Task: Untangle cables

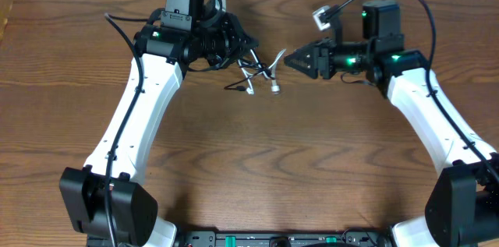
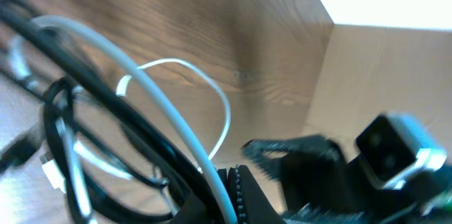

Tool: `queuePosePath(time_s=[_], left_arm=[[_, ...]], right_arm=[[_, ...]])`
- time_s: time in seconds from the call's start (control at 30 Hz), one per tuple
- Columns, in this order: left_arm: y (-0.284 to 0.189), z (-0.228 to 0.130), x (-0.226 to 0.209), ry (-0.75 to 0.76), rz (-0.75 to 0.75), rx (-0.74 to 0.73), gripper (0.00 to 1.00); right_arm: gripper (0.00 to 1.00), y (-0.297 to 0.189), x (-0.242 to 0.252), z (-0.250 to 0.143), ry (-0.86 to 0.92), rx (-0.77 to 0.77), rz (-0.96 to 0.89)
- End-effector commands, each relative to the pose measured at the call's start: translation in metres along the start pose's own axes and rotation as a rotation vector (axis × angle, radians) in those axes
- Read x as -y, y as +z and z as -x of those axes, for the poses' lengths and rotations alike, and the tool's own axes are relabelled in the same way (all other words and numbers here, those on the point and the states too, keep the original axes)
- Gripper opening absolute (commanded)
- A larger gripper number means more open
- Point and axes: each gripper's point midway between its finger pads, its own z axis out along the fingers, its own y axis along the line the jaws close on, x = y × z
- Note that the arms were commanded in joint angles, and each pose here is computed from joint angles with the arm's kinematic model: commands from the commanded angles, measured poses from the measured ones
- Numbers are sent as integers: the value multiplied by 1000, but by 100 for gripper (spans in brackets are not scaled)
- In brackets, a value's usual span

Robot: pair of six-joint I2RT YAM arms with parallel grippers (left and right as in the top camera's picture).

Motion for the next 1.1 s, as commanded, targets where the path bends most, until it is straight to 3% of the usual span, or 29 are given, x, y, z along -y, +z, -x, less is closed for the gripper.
queuePosePath(time_s=[0.0, 0.23, 0.6, 0.93, 1.07], left_arm=[[-9, 0, 7, -235, -23, 13, 7], [-10, 4, 4, -568, -19, 30, 8], [-10, 4, 4, -615, -20, 28, 7], [-11, 14, -3, -784, -4, 103, 7], [-11, 18, 1, -778, -26, 108, 7]], right_arm=[[51, 8, -5, -2, -32, -13, -27], [53, 12, 14, -2, 43, 0, -164], [54, 27, 21, -25, -91, -93, -197], [53, 47, 35, -34, 389, -10, -419], [50, 64, 30, -33, 428, 32, -447]])
